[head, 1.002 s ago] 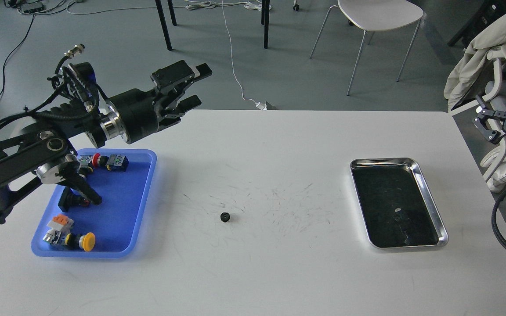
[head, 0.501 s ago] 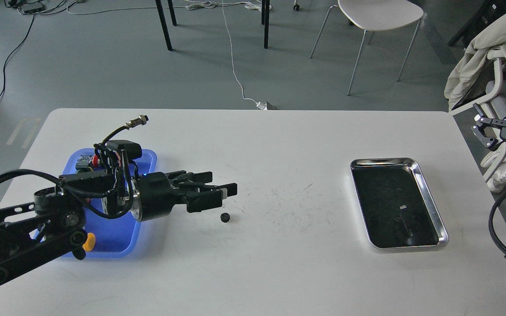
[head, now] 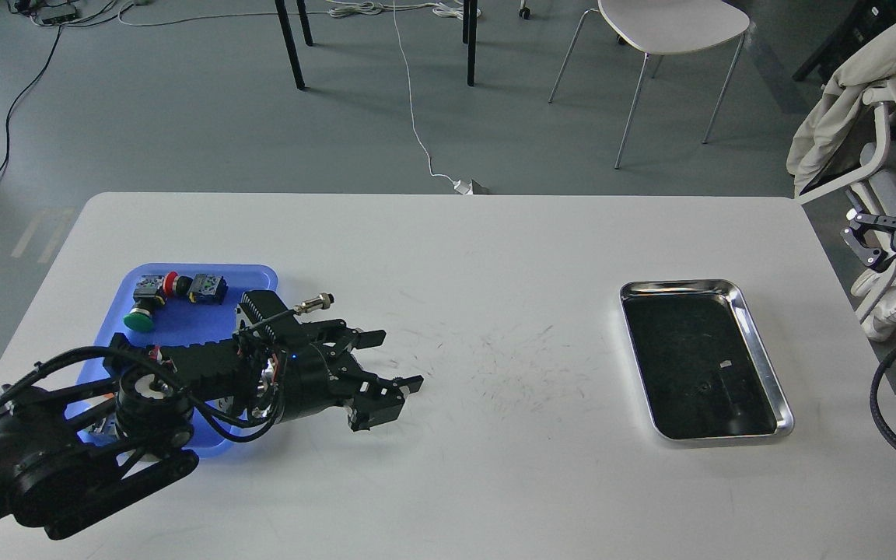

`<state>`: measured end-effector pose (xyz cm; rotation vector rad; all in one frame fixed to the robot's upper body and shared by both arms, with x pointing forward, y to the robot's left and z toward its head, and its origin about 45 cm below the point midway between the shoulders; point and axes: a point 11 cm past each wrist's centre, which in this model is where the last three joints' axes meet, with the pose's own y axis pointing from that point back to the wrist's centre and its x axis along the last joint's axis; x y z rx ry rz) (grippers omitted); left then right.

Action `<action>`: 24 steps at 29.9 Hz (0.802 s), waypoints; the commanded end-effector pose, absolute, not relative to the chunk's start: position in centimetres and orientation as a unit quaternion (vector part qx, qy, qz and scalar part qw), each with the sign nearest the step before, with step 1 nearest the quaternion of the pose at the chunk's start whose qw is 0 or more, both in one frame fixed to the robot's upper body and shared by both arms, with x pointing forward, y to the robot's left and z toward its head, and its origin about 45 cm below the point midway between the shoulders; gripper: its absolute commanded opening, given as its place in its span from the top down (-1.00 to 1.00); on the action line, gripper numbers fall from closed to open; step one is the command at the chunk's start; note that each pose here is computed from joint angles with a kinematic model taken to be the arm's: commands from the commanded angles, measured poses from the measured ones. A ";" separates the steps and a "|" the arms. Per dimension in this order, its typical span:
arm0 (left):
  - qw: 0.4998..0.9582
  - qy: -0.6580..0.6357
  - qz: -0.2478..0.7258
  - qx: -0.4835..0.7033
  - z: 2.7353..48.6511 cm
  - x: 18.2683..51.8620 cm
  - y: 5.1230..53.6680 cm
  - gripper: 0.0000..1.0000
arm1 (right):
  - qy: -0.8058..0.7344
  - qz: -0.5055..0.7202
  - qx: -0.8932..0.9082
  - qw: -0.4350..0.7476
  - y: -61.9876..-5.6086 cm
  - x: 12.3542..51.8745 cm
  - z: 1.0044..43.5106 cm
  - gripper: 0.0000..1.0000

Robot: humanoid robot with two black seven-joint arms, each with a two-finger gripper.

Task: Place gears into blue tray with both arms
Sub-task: 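Close the left gripper on the black part on the table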

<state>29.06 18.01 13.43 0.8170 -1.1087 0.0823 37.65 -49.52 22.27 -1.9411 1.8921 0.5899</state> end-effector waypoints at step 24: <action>0.754 -0.511 0.022 0.412 8.1 28.7 17.6 -0.29 | 0.675 0.208 -0.685 0.179 -49.9 37.5 22.1 -0.94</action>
